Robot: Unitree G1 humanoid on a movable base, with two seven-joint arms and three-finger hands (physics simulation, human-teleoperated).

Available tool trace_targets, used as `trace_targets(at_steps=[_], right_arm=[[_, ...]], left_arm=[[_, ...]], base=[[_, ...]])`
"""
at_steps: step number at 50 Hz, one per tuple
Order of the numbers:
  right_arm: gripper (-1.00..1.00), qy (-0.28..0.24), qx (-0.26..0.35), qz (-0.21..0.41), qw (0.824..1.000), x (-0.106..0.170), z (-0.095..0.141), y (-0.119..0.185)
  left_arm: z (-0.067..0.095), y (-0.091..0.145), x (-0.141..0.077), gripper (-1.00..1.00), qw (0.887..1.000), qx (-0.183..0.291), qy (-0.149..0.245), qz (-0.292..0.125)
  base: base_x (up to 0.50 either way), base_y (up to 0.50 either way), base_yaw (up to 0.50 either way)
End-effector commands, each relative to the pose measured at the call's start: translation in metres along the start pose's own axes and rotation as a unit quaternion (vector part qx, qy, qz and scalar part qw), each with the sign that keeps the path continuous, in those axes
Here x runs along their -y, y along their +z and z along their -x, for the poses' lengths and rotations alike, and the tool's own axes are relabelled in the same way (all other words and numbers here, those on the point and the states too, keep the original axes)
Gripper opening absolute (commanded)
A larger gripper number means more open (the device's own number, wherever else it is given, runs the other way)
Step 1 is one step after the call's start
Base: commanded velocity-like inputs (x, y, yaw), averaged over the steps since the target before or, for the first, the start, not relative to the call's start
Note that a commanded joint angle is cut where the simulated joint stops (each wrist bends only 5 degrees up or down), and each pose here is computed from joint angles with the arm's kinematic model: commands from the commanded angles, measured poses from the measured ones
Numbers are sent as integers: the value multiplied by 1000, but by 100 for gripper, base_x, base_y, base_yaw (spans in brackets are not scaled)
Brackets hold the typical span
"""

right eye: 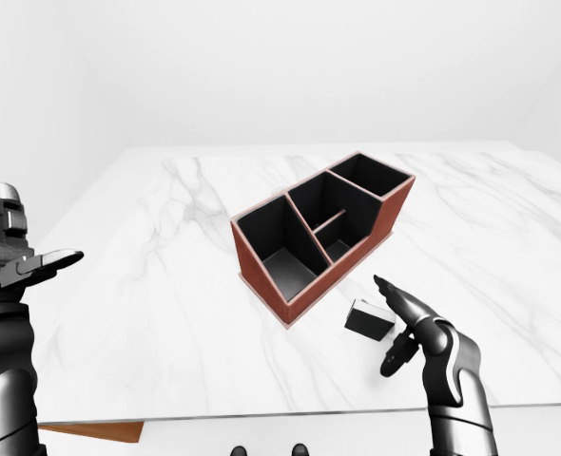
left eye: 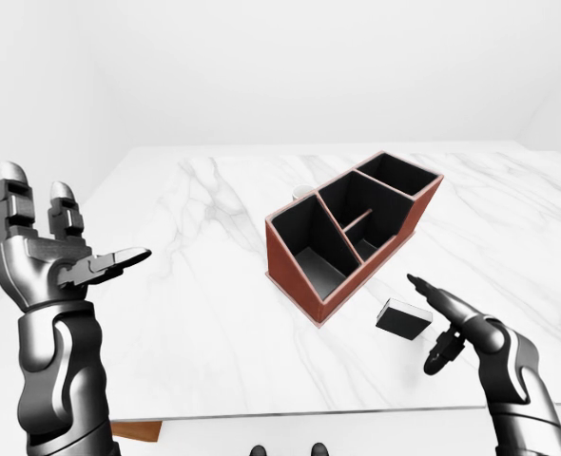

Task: Pick up the book and place it in the left compartment of the caddy.

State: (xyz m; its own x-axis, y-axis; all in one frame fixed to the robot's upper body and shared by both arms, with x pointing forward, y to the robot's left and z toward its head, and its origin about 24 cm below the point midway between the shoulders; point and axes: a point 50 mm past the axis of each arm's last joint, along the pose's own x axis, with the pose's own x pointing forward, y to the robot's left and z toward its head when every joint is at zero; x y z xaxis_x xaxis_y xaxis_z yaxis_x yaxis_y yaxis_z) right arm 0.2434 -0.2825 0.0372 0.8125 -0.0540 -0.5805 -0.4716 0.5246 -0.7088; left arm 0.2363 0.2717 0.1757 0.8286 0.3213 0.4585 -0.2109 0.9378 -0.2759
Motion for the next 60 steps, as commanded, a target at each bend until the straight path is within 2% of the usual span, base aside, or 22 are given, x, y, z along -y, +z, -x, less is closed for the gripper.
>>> trace_targets(at_steps=[1, 28, 33, 36, 49, 60], right_arm=[[100, 1, 5, 3, 1000, 2, -2, 3], [100, 30, -4, -17, 999, 0, -14, -3], [100, 38, -5, -23, 999, -2, -17, -5], [100, 39, -4, -21, 999, -2, -17, -4], [100, 65, -8, -35, 997, -8, -27, -5], [100, 81, -14, -47, 996, -12, -31, -9]], left_arm=[[0, 1, 0, 100, 1000, 3, 1, 1], [0, 6, 1, 100, 1000, 12, 0, 3], [-1, 0, 0, 100, 1000, -1, -1, 0], [0, 7, 1, 100, 1000, 13, 0, 3], [1, -3, -1, 100, 1000, -6, -1, -1], [-1, -1, 0, 100, 1000, -2, -1, 0]], base=[[0, 0, 0], [0, 0, 0], [0, 0, 0], [0, 0, 0], [0, 0, 0], [0, 0, 0]])
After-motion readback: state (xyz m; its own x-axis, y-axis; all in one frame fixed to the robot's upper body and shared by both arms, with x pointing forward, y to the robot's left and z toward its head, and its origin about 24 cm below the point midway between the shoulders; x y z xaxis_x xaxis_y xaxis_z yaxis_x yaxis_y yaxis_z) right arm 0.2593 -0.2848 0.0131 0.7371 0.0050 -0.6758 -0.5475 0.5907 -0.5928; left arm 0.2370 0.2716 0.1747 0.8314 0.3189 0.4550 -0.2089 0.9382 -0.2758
